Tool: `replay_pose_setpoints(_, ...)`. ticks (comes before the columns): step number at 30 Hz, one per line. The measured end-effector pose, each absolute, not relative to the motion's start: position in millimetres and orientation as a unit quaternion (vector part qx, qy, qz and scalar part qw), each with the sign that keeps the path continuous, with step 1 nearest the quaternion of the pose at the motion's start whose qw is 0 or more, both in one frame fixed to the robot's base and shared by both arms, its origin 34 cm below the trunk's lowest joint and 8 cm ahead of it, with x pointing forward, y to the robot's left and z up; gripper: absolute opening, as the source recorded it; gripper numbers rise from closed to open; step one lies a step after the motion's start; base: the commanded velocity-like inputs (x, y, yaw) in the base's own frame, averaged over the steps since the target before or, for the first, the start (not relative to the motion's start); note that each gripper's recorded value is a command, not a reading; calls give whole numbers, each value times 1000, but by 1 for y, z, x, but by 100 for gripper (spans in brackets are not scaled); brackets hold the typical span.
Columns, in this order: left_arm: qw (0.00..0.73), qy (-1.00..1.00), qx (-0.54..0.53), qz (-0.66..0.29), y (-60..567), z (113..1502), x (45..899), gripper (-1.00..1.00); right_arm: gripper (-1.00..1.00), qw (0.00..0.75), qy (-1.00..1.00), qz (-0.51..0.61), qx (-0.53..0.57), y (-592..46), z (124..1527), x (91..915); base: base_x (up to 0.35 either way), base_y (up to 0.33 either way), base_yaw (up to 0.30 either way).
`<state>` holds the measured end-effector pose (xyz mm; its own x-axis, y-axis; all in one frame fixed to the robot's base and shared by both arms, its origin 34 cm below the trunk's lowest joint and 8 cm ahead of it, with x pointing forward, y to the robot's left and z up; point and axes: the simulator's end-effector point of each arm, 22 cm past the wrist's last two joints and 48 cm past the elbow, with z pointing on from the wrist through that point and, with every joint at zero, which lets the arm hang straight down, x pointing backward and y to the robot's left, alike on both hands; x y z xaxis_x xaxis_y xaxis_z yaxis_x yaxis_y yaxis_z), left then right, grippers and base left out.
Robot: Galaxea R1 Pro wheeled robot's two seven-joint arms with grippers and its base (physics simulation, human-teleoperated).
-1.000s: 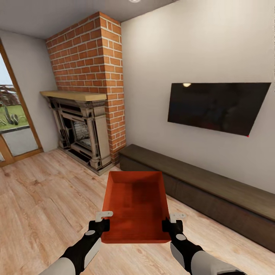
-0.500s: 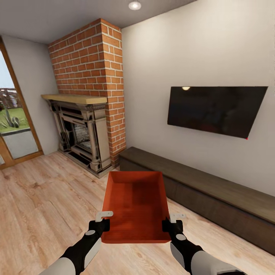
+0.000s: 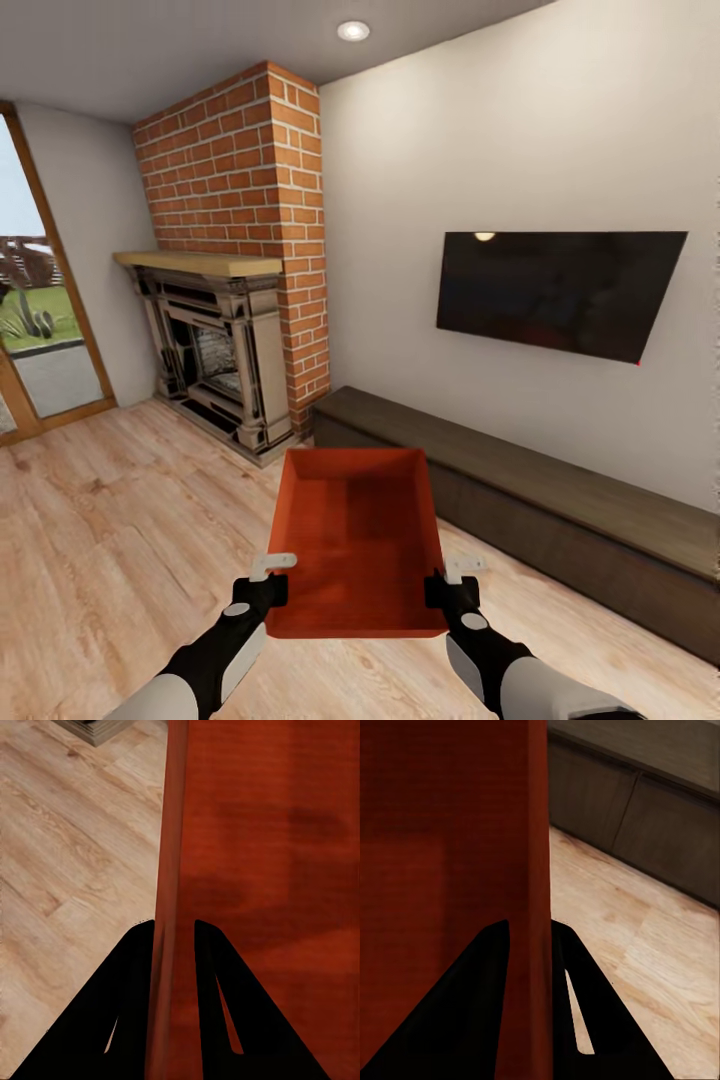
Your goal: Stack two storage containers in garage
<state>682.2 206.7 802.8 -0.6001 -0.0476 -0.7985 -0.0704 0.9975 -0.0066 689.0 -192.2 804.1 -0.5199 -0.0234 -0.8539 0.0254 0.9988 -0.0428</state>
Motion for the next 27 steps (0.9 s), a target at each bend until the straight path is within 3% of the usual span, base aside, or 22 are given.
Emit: replay_pose_setpoints(27,446,894,-35,11,208,803,682,-100,-100,490,872,-25,-1,-191,805,690,-346,0,0)
